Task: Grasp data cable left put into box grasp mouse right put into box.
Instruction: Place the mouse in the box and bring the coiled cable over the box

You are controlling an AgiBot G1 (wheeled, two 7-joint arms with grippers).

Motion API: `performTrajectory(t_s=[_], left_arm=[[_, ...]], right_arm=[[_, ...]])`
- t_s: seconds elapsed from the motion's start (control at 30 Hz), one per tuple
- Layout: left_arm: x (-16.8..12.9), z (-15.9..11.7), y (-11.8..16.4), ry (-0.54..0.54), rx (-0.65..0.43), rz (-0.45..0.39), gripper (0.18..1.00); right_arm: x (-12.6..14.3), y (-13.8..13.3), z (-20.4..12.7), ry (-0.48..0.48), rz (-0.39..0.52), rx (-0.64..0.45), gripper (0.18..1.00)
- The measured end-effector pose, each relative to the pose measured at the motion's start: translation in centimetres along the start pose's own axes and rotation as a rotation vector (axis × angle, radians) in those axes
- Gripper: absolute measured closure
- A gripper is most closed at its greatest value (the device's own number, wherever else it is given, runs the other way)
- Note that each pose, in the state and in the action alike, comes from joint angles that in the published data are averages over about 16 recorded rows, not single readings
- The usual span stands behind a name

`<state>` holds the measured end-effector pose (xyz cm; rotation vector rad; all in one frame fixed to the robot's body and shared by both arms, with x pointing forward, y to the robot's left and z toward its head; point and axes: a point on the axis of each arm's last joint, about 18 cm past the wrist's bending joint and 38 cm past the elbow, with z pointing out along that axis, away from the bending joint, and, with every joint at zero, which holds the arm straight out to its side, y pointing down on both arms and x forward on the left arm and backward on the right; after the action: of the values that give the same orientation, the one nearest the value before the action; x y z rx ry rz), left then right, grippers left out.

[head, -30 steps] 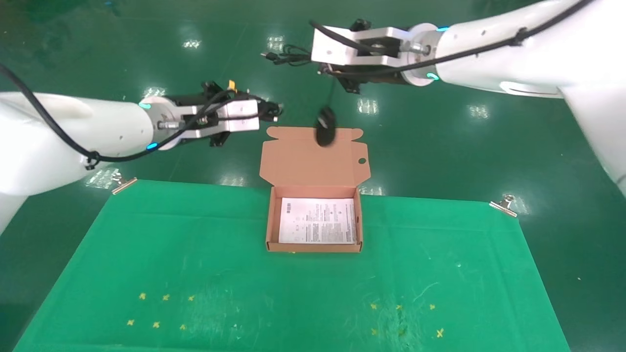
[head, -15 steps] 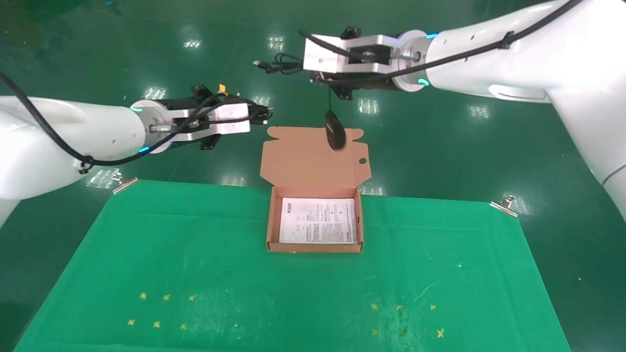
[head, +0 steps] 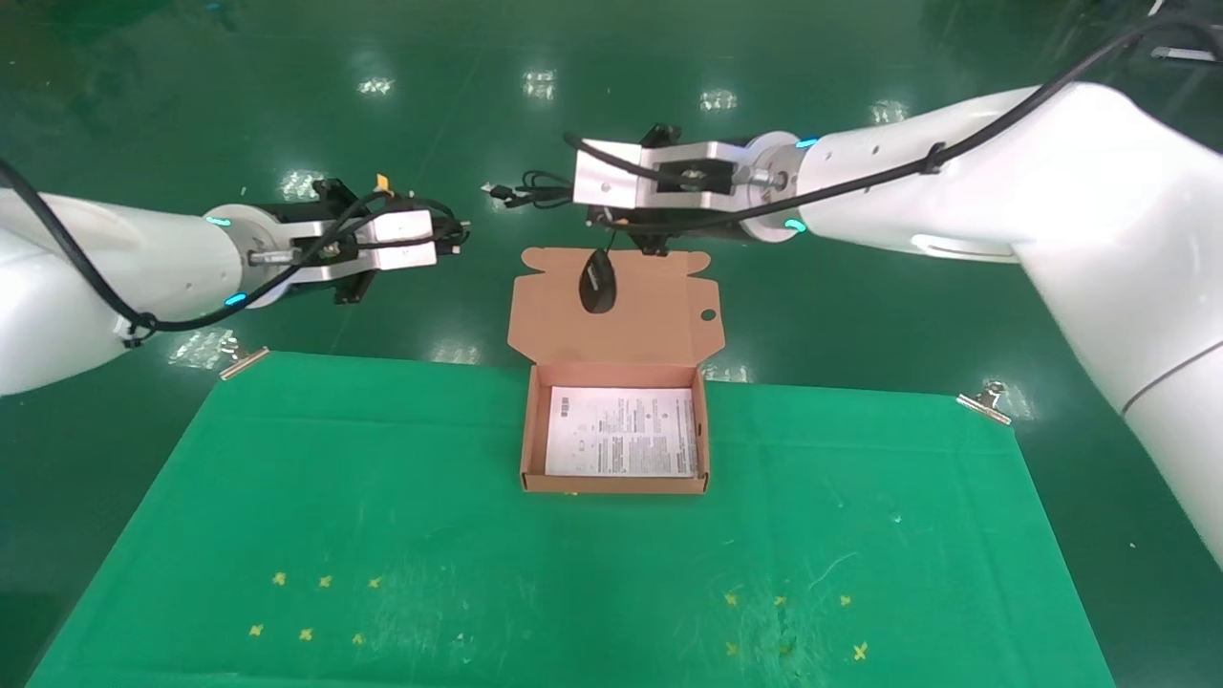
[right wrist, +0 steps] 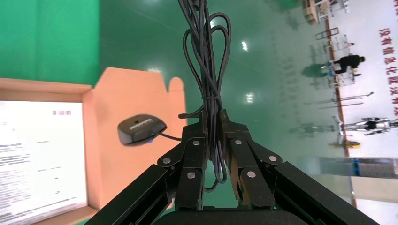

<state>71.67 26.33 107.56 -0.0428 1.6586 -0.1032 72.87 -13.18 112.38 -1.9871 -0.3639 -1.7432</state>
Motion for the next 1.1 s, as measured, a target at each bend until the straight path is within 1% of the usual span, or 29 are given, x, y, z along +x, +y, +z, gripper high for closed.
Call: performTrajectory(t_s=[0.53,0.93,1.1], left_arm=[[0.0,-0.1,0.0,-0.002,-0.005,-0.001,0.917],[0.0,-0.1,0.0,-0.002,-0.005,-0.001,0.918],[0.0,-0.1,0.0,-0.002,-0.005,-0.001,0.918]], right_arm=[[-5.0,-0.4,1.9,-0.093,0.033,0.026,0.958],[-8.8,-1.6,3.2,-0.150,0.080,0.063,0.958],[-10.1,-1.5,3.6,-0.165,0.108,0.058,0.958]])
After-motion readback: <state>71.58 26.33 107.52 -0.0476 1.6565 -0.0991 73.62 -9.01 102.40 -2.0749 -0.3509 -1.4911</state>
